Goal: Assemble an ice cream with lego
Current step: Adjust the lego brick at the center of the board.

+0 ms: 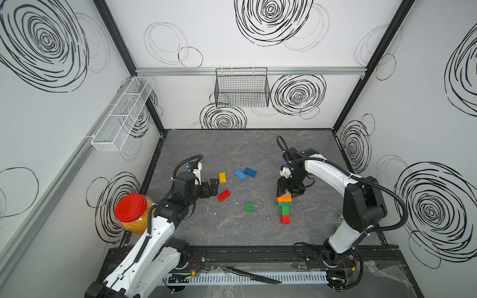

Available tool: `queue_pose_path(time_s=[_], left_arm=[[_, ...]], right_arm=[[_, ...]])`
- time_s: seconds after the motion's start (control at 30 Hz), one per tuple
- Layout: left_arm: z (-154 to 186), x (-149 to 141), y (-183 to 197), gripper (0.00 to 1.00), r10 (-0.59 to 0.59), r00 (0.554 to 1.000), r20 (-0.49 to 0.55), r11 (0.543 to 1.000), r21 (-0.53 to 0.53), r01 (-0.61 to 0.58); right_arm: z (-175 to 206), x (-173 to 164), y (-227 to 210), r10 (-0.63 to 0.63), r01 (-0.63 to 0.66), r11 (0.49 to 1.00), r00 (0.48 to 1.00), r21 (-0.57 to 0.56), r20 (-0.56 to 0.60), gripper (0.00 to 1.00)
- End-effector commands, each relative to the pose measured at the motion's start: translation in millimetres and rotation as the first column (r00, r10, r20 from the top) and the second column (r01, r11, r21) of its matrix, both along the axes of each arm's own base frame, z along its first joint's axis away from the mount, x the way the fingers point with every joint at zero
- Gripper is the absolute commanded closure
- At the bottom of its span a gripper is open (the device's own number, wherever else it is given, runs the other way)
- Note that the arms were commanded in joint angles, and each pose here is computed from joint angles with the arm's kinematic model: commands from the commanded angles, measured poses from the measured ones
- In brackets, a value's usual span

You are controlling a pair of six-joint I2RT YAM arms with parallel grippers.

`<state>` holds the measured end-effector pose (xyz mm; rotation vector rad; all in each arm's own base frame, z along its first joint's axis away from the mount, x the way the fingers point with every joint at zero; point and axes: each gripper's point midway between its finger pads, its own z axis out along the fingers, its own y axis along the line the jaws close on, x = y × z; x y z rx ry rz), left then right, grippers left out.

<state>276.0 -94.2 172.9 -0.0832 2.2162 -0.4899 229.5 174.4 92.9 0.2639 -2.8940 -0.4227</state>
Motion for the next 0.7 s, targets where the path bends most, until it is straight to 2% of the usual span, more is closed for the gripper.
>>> queue_pose_path(time_s=[0.0, 0.47, 0.67], left_arm=[[8.8, 4.5, -0.7, 0.01, 0.003, 1.0, 0.028, 1.0, -0.022, -0.003], [10.3, 4.4, -1.8, 0.01, -0.004, 0.999, 0.033, 0.999, -0.034, 0.005], [11.2, 4.8, -1.5, 0.01, -0.005, 0.999, 0.033, 0.999, -0.043, 0.006]], right_arm=[[3.6, -13.9, -2.4, 0.042, -0.042, 0.999, 0.995, -0.001, -0.087, 0.86], [-4.1, -17.7, -14.1, 0.071, -0.09, 0.991, 0.982, -0.103, -0.176, 0.88], [-10.5, -21.4, -8.8, 0.084, -0.109, 0.989, 0.972, -0.103, -0.219, 0.88]])
